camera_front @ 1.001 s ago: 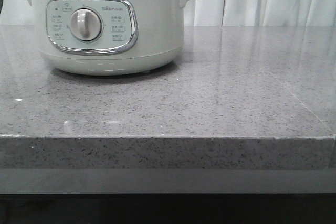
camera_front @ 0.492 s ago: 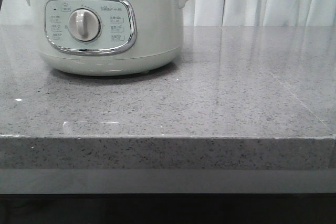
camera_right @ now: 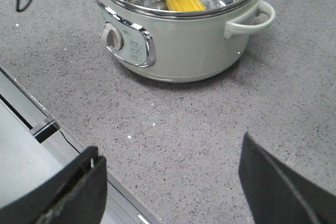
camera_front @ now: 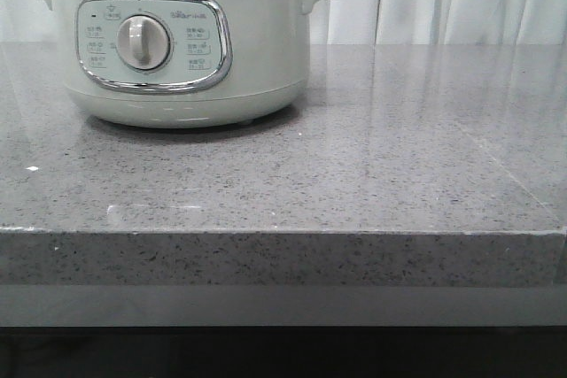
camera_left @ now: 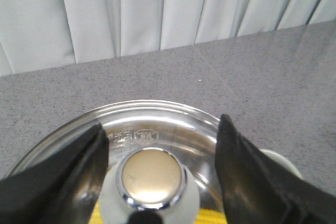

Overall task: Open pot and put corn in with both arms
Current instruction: 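Lower the glass lid back onto the pot with the left gripper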

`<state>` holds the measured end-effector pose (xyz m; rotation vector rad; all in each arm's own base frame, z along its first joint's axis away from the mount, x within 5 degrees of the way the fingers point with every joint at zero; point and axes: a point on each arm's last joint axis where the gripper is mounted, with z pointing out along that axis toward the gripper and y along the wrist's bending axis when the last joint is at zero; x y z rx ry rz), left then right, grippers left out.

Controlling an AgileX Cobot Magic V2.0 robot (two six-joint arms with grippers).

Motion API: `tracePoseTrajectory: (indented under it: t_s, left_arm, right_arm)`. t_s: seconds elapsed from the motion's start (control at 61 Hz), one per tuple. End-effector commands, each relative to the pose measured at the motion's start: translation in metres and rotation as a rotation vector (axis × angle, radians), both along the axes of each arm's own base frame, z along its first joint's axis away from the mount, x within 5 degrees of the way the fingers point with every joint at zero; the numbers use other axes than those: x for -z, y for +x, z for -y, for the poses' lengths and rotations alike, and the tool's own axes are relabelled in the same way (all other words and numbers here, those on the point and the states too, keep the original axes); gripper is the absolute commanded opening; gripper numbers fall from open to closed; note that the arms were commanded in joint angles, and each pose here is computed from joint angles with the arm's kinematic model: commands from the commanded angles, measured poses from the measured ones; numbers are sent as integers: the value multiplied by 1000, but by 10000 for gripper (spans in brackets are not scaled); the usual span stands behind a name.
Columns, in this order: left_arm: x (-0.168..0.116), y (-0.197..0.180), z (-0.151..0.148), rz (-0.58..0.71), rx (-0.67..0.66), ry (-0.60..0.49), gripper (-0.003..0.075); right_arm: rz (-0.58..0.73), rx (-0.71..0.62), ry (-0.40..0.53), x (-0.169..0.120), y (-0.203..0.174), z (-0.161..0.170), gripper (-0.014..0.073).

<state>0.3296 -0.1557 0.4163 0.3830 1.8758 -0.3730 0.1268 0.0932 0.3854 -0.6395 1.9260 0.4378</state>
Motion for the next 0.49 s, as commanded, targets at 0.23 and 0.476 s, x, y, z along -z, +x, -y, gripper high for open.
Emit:
tracePoseTrajectory:
  t_s: [0.23,0.476]
  left_arm:
    - [-45,-65,-29,105,11,-36,438]
    - [-26,-111,-50,92,17,-10,438]
  right_arm:
    - [89,10,67,-16,0,1,542]
    - [89,10,67,-16,0,1,542]
